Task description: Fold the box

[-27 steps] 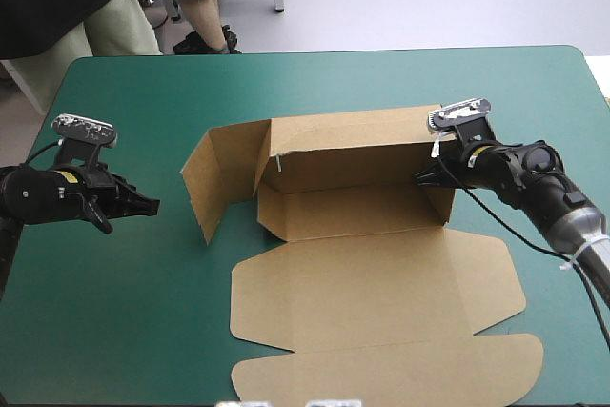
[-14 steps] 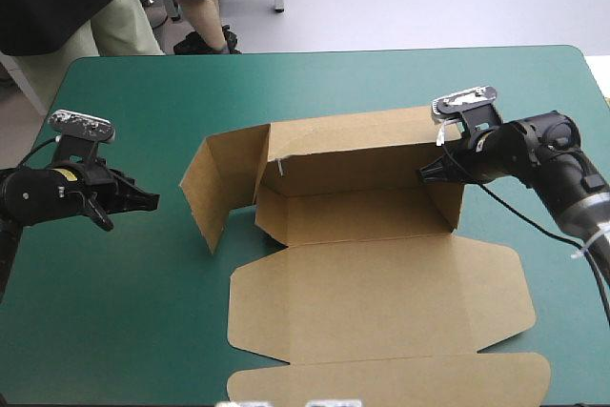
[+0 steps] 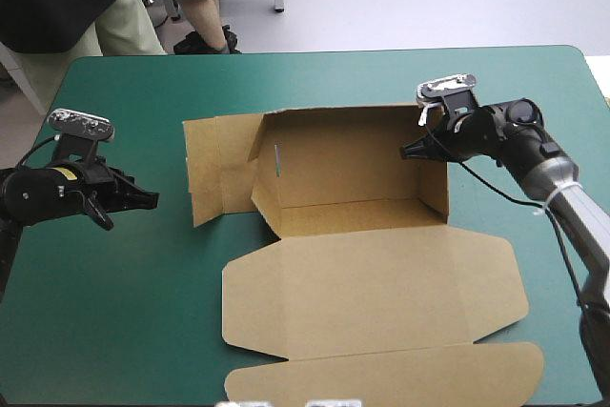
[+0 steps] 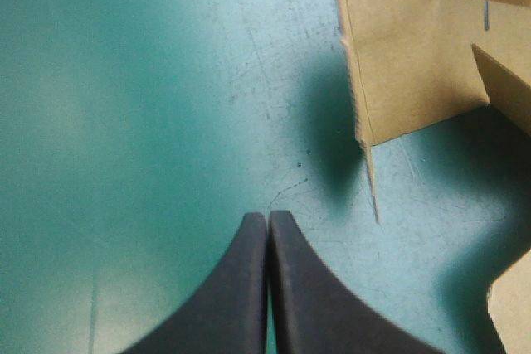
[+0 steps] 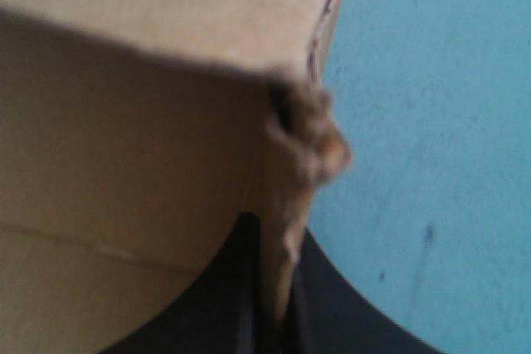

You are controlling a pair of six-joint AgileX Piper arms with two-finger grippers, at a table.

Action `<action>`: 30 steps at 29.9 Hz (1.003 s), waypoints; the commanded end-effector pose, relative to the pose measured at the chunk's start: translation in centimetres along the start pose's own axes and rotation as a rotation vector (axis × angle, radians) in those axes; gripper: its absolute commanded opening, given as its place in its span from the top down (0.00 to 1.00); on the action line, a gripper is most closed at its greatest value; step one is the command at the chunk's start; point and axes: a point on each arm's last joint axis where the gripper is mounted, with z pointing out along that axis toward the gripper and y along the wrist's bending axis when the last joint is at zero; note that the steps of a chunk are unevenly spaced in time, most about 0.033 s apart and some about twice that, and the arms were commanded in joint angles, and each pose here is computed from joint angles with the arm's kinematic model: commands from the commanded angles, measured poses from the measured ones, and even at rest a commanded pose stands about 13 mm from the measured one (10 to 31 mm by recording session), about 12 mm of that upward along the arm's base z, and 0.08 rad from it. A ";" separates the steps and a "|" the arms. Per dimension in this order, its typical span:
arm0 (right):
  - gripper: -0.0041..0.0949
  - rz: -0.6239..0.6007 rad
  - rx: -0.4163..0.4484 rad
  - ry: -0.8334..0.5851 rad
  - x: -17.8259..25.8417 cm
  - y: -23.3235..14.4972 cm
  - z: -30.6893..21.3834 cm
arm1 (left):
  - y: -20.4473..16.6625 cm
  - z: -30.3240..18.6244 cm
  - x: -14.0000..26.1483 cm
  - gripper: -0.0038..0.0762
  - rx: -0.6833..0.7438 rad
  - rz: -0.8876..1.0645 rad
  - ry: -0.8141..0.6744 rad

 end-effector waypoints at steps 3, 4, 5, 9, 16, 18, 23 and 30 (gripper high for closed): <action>0.87 -0.023 -0.007 -0.027 -1.3 0.1 2.1 | -0.1 -1.3 -1.0 0.96 -0.012 -0.010 -0.105; 0.82 -0.023 -0.006 -0.034 -1.6 0.1 2.5 | -0.1 -1.3 -1.0 0.96 -0.013 -0.010 -0.109; 0.77 -0.023 -0.006 -0.038 -1.8 0.1 2.8 | -0.1 -1.3 -1.0 0.96 -0.013 -0.010 -0.109; 0.55 -0.018 -0.010 -0.039 -2.6 0.0 2.9 | -0.1 -1.3 -1.0 0.96 -0.012 -0.010 -0.107; 0.39 -0.019 -0.013 -0.059 -3.8 0.1 0.2 | -0.1 -1.3 -1.0 0.96 -0.012 -0.010 -0.107; 0.39 -0.018 -0.011 -0.092 -4.2 0.1 -1.1 | -0.1 -1.3 -1.0 0.96 -0.012 -0.010 -0.107; 0.39 -0.016 -0.009 -0.132 -4.2 0.1 -4.0 | -0.1 -1.3 -1.0 0.96 -0.013 -0.002 -0.109; 0.39 -0.020 -0.012 -0.091 -3.2 0.3 -7.1 | -0.1 -1.3 -1.1 0.96 -0.015 -0.002 -0.115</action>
